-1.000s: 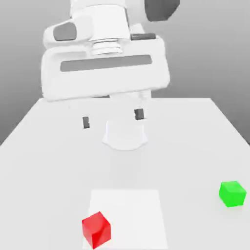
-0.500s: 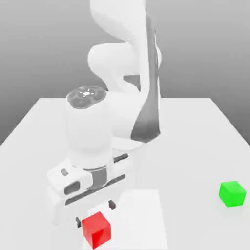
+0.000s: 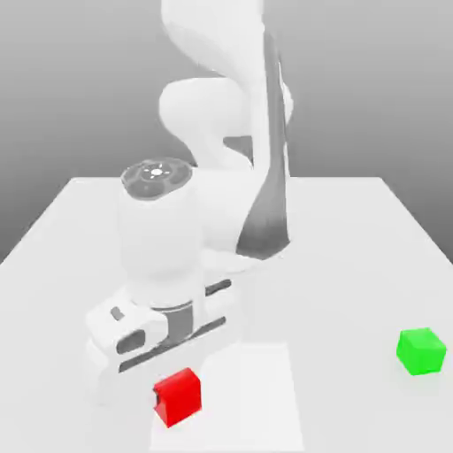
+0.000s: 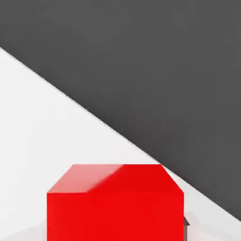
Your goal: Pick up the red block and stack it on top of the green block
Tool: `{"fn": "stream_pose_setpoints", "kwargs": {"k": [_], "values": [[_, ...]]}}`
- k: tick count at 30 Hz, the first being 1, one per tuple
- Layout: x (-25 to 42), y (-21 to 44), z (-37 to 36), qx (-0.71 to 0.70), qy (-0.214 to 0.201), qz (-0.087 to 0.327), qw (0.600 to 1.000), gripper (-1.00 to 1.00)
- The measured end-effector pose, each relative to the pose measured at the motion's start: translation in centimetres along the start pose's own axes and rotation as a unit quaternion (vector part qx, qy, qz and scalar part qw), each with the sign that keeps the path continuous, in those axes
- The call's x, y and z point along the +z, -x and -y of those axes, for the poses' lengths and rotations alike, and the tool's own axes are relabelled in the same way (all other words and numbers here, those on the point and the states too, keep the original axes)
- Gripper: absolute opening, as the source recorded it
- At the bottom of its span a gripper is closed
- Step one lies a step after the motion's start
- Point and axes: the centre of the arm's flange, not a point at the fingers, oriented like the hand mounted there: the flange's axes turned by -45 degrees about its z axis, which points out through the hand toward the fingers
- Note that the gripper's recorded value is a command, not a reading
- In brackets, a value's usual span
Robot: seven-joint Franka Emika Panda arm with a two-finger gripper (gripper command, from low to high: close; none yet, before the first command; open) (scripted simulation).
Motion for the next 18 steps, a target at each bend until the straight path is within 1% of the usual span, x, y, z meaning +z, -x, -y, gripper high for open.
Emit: {"fn": "stream_pose_setpoints", "kwargs": {"k": [3,7,11,12,15,16,18], "values": [[-0.6,-4.2,6.3,-0.063,-0.005,0.001,0.998,-1.00],[-1.5,-8.2,16.1,-0.153,-0.006,0.002,0.988,-1.00],[-1.9,-10.6,31.1,-0.288,0.002,0.003,0.958,-1.00],[-1.1,-10.8,32.5,-0.299,0.004,0.003,0.954,-1.00],[2.3,-10.8,33.5,-0.305,0.005,0.003,0.952,-1.00],[3.1,-10.7,33.6,-0.305,0.005,0.003,0.952,1.00],[3.1,-10.7,33.6,-0.305,0.005,0.003,0.952,1.00]]}}
